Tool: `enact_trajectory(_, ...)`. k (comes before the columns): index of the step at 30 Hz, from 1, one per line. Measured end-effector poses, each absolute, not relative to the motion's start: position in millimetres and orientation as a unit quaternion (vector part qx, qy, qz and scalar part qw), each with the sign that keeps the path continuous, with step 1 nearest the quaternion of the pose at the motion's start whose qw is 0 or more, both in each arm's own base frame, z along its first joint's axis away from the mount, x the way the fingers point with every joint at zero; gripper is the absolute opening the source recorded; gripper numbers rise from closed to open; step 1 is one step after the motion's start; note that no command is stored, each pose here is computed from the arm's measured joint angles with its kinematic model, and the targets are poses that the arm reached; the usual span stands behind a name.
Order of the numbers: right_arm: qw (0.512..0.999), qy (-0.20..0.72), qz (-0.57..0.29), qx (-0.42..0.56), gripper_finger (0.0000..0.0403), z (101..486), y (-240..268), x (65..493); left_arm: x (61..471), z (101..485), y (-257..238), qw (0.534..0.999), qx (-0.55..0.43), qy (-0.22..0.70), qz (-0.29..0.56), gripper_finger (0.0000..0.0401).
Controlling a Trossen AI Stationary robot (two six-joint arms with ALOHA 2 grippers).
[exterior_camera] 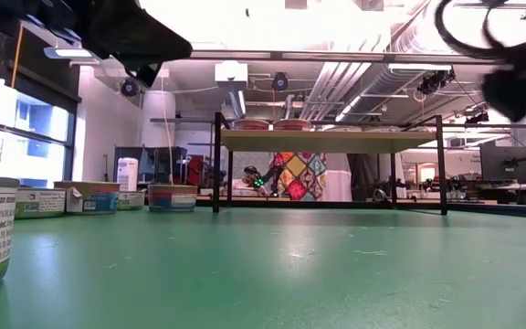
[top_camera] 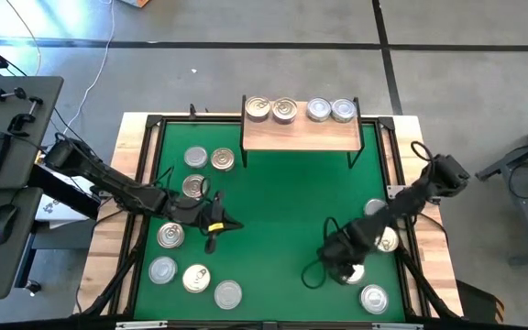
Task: Stack canned seafood by type on shelf
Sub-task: Put the blue pink tuna can on the shelf aligned with the top left blue pink tuna can
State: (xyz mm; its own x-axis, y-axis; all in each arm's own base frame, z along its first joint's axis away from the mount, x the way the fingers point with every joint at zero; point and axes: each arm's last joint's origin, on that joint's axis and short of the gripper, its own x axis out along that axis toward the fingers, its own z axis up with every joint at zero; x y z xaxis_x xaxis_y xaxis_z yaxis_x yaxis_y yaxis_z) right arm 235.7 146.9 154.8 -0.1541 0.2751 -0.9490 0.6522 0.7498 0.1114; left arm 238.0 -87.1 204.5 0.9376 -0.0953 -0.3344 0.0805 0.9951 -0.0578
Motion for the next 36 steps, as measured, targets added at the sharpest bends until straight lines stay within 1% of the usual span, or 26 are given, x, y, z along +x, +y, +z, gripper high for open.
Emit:
enact_trajectory(4,0.621,0.714,-0.153,0.285,0.0183,163,137,249,237,205,-90,0.985,-0.017,0.168,-0.038,0.0)
enact_trajectory(7,0.679,0.671,-0.162,0.249,0.0183,171,134,263,237,205,-90,0.985,-0.016,0.167,-0.035,0.0)
enact_trajectory(11,0.753,0.595,-0.19,0.206,0.0183,184,135,280,237,205,-90,0.986,-0.017,0.165,-0.035,0.0)
enact_trajectory(16,0.85,0.47,-0.18,0.156,0.0183,201,143,301,237,205,-90,0.986,-0.017,0.164,-0.035,0.0)
enact_trajectory(18,0.88,0.425,-0.17,0.127,0.0183,207,153,303,237,205,-90,0.986,-0.017,0.165,-0.034,0.0)
enact_trajectory(20,0.898,0.392,-0.18,0.092,0.0183,212,164,294,237,205,-90,0.986,-0.017,0.165,-0.034,0.0)
enact_trajectory(23,0.899,0.383,-0.2,0.066,0.0183,213,176,270,237,205,-90,0.986,-0.017,0.165,-0.034,0.0)
enact_trajectory(26,0.887,0.4,-0.215,0.083,0.0185,215,185,247,238,205,-88,0.986,-0.017,0.165,-0.031,0.0)
enact_trajectory(29,0.854,0.46,-0.22,0.101,0.0201,213,186,231,239,206,-85,0.986,-0.018,0.162,-0.024,0.0)
enact_trajectory(31,0.829,0.505,-0.215,0.106,0.0224,210,184,226,240,206,-82,0.987,-0.018,0.161,-0.018,0.0)
enact_trajectory(33,0.812,0.541,-0.201,0.086,0.0257,208,180,226,241,206,-79,0.987,-0.025,0.161,-0.012,0.0)
enact_trajectory(36,0.813,0.556,-0.167,0.042,0.0311,199,175,233,242,205,-78,0.985,-0.052,0.162,-0.004,0.0)
